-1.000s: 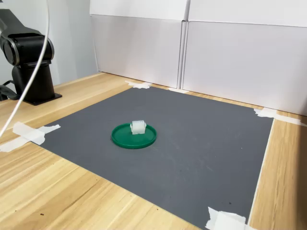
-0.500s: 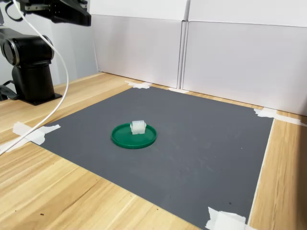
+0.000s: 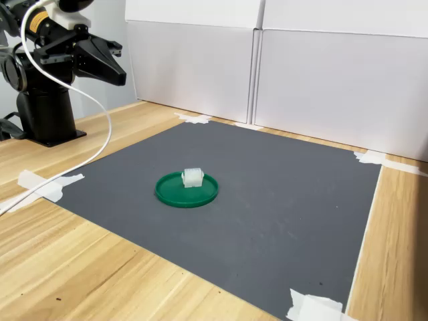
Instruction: Grasp a white terminal and put it in the green lid.
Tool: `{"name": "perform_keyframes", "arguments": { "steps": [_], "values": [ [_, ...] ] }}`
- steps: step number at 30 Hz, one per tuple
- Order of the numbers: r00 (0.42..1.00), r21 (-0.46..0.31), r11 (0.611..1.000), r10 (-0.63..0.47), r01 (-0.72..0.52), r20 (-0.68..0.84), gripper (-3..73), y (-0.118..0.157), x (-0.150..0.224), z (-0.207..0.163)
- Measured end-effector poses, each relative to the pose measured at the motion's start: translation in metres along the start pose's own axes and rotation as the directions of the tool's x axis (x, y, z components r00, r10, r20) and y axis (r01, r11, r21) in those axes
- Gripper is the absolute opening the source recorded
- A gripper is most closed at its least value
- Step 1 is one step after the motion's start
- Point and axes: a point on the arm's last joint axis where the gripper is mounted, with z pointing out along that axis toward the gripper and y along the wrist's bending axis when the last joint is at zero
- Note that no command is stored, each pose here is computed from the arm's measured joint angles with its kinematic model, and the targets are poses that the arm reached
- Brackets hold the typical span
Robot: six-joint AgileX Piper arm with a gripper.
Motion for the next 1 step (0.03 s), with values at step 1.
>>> {"name": "perform_keyframes", "arguments": {
  "steps": [1],
  "values": [
    [1.000,0.000,1.000,-0.001,0.001,0.002,-1.5,0.0000,0.0000,-0.0002]
  ]
}}
